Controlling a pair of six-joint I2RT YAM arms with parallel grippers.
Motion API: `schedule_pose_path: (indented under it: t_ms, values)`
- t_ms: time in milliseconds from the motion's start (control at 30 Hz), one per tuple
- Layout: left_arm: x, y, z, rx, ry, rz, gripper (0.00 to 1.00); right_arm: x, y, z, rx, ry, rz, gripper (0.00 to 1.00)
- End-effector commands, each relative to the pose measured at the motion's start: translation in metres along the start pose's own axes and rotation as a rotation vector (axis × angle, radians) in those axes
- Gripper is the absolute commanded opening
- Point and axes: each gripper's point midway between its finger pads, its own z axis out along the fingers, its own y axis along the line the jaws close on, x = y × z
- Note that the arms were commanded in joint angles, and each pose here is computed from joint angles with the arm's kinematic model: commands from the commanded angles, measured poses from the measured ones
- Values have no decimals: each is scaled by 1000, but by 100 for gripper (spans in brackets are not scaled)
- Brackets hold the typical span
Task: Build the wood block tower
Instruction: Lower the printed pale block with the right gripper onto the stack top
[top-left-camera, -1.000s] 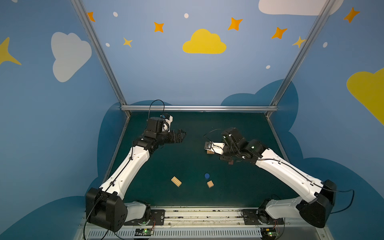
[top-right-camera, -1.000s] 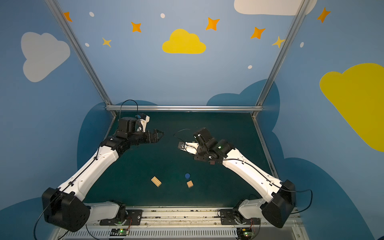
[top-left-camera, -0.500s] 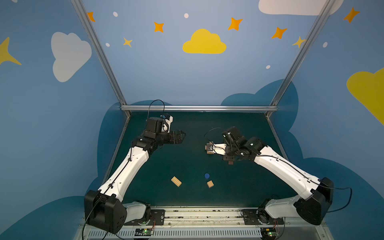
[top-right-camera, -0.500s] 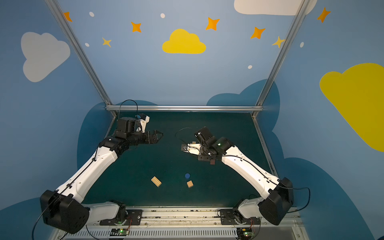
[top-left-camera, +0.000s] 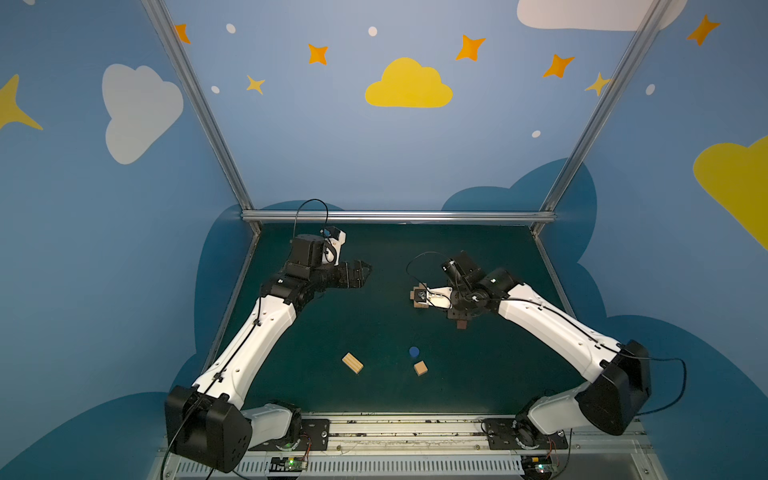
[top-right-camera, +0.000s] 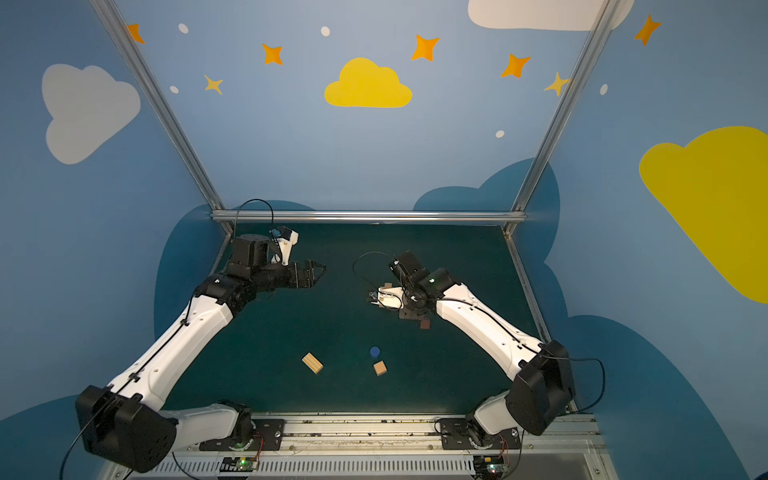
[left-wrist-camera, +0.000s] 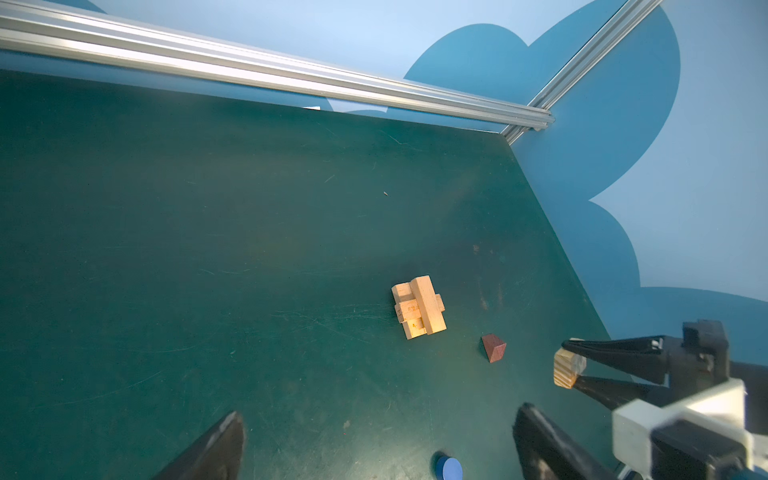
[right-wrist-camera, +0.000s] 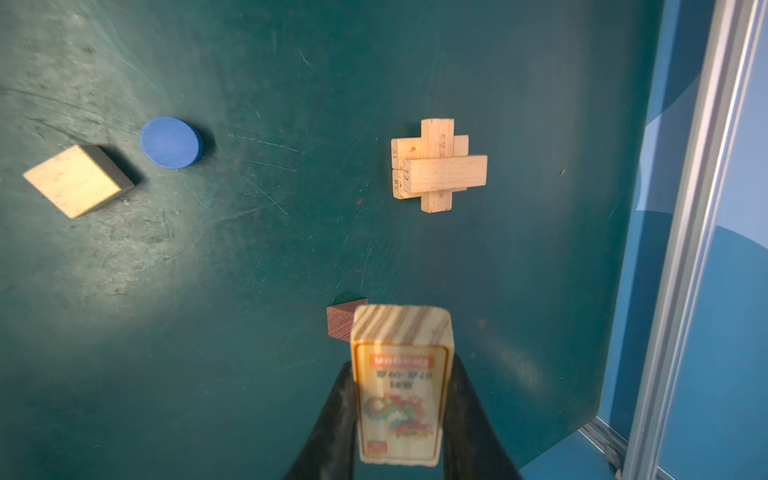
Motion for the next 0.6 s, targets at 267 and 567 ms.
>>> schedule_pose_path:
  t_ms: [267, 567]
  values:
    - [-5, -5, -9, 3, -23, 42, 100, -6, -18, 26, -55, 20, -4, 0]
    - [-5, -5, -11, 3, -28, 60, 100, -25, -37, 58, -100, 8, -25, 0]
